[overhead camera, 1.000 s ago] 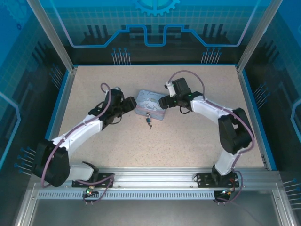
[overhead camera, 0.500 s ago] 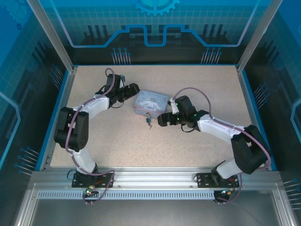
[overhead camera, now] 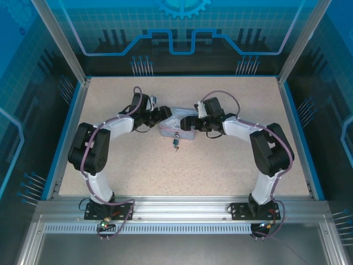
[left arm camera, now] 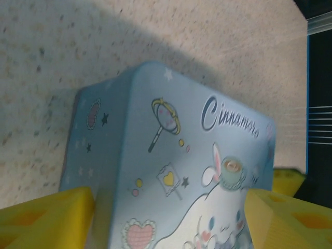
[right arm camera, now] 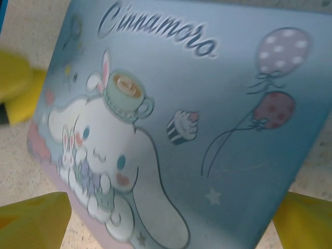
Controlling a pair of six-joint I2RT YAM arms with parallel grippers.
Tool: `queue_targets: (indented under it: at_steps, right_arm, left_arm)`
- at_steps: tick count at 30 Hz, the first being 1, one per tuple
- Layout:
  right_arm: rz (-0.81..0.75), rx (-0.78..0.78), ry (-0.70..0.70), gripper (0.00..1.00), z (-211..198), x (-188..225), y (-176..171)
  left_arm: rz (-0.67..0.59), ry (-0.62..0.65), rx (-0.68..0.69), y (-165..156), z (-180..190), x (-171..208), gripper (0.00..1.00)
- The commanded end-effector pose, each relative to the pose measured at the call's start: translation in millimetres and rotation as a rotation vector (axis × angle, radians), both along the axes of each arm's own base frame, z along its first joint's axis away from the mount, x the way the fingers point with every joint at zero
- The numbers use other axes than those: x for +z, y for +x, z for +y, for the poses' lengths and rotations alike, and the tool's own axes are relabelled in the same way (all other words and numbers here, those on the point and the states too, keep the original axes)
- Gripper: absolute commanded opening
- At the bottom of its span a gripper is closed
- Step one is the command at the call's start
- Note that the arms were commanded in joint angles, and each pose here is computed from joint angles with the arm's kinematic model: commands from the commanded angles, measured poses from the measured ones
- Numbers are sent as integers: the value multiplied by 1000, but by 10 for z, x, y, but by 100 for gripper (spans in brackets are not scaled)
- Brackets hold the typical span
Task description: Unlock a padlock with a key
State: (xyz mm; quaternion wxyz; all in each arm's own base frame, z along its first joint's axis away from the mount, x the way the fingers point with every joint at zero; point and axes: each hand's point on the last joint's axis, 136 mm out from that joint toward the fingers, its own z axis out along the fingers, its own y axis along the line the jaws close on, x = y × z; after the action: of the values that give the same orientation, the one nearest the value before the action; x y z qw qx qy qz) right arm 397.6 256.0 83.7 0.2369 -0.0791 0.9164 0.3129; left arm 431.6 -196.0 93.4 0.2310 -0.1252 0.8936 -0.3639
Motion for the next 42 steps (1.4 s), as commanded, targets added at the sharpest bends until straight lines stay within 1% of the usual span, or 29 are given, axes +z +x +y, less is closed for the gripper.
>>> queue_targets:
  at_steps: [1,3,5,8,10,12,13,14,18,21,22,24,27,30,35,42]
  right_arm:
    - [-44,61,32,99,78,139,160]
    - [-57,66,18,99,47,139,230]
    - [-77,48,-34,99,-67,117,300]
    - [-119,-16,-99,100,-343,164,317]
    - [-143,-59,-123,100,-534,212,242]
    - [-153,-85,-118,100,-651,247,115]
    - [-153,-94,-113,99,-683,247,23]
    - [-152,-98,-94,96,-685,254,-72]
    - [-130,-100,14,84,-539,157,-425]
    - [-114,-115,72,75,-358,39,-593]
    - [-110,-127,63,73,-316,-21,-631]
    - [-80,-161,31,73,-254,-167,-713]
    - [-65,-218,29,74,-142,-252,-730]
    - [-54,-231,-45,74,-43,-323,-763]
    - [-65,-262,-124,68,48,-332,-714]
    - [-75,-275,-163,60,166,-330,-635]
  left_arm:
    - [-18,-50,-41,-231,-170,199,76]
    - [-20,-51,-44,-339,-213,206,77]
    - [-25,-43,-39,-436,-237,218,77]
    - [-51,-13,14,-503,-94,264,78]
    - [-84,26,48,-516,48,366,78]
    - [-125,64,58,-517,142,514,78]
    - [-151,81,56,-515,172,616,78]
    - [-180,91,46,-504,172,722,78]
    - [-245,53,-10,-429,32,1006,77]
    - [-251,30,-50,-335,-129,1026,76]
    - [-248,24,-60,-303,-176,1010,75]
    - [-242,16,-63,-231,-243,963,75]
    - [-226,19,-74,-167,-334,872,75]
    - [-209,24,-81,-127,-379,780,74]
    - [-196,21,-80,-102,-403,694,74]
    - [-194,10,-78,-102,-415,664,74]
